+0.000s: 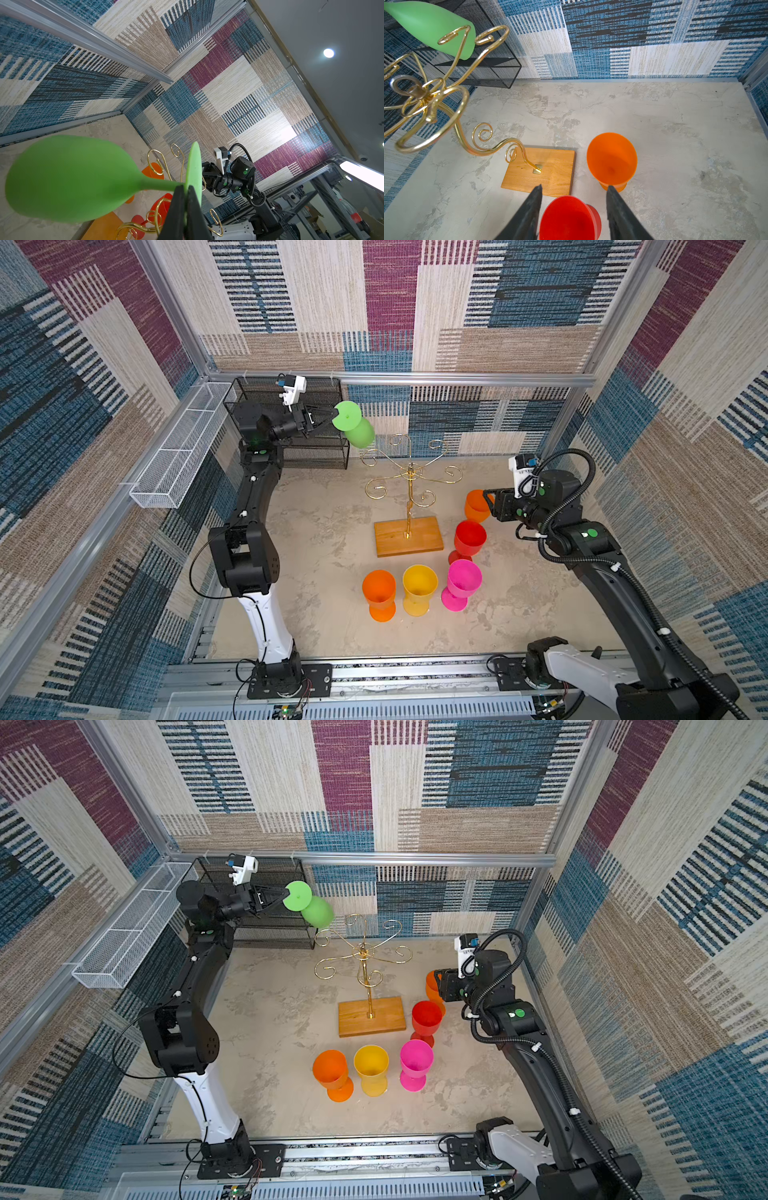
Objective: Take the wine glass off the wine glass rack
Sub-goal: 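Lift the green glass off its hook with the left gripper, pulling it back, then bring the green glass toward the right gripper while the right gripper reaches in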
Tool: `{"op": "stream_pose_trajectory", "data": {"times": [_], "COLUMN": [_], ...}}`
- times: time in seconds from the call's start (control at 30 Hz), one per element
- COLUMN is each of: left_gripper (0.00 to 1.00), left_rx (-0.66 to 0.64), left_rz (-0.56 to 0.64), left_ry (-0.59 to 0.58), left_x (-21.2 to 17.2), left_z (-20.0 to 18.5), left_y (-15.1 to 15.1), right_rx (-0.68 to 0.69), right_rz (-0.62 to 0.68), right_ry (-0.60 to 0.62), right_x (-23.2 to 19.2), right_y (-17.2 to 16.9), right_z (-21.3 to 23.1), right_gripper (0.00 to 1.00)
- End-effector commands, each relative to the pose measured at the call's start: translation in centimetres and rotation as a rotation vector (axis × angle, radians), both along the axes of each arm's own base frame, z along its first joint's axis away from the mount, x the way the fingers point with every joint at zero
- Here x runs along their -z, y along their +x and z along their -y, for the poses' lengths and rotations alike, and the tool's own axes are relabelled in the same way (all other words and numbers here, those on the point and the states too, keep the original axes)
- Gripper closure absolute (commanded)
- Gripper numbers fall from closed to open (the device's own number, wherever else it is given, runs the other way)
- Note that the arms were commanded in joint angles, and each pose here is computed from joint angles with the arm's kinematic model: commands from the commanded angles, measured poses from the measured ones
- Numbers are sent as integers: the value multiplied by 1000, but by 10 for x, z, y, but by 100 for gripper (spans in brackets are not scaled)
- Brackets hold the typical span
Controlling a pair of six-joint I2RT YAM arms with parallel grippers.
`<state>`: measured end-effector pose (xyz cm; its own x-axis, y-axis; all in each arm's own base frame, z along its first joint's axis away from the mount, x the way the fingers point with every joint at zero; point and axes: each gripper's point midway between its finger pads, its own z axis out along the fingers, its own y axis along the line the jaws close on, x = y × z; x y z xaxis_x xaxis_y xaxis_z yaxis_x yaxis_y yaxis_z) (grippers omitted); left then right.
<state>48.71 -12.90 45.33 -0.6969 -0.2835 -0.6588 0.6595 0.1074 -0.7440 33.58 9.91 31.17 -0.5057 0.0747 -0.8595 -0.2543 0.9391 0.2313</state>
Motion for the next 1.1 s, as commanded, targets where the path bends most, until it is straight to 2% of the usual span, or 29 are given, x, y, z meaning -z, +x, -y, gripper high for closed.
{"op": "stream_pose_trajectory", "data": {"times": [0.0,0.13,0.3,0.53,0.8,0.97,1.07], "left_gripper": [100,100,100,100,100,100,100], "left_rx": [-52,-121,-135,-115,-52,10,64], "left_rz": [67,121,176,283,369,369,361], "left_ry": [28,95,93,77,38,3,-62], "left_x": [-17,-31,-63,-108,-127,-120,-122], "left_z": [-3,-5,-1,23,69,100,112], "left_y": [-10,-22,-48,-111,-186,-220,-236], "right_rx": [7,9,6,-22,-100,-266,-373], "right_rz": [46,46,63,143,367,543,657], "right_ry": [23,24,37,91,201,360,479], "right_x": [-13,-13,-19,-44,-102,-142,-155], "right_y": [4,4,3,-4,-34,-68,-90], "right_z": [-1,0,-2,-7,-15,-35,-44], "right_gripper": [48,48,48,49,52,52,53]}}
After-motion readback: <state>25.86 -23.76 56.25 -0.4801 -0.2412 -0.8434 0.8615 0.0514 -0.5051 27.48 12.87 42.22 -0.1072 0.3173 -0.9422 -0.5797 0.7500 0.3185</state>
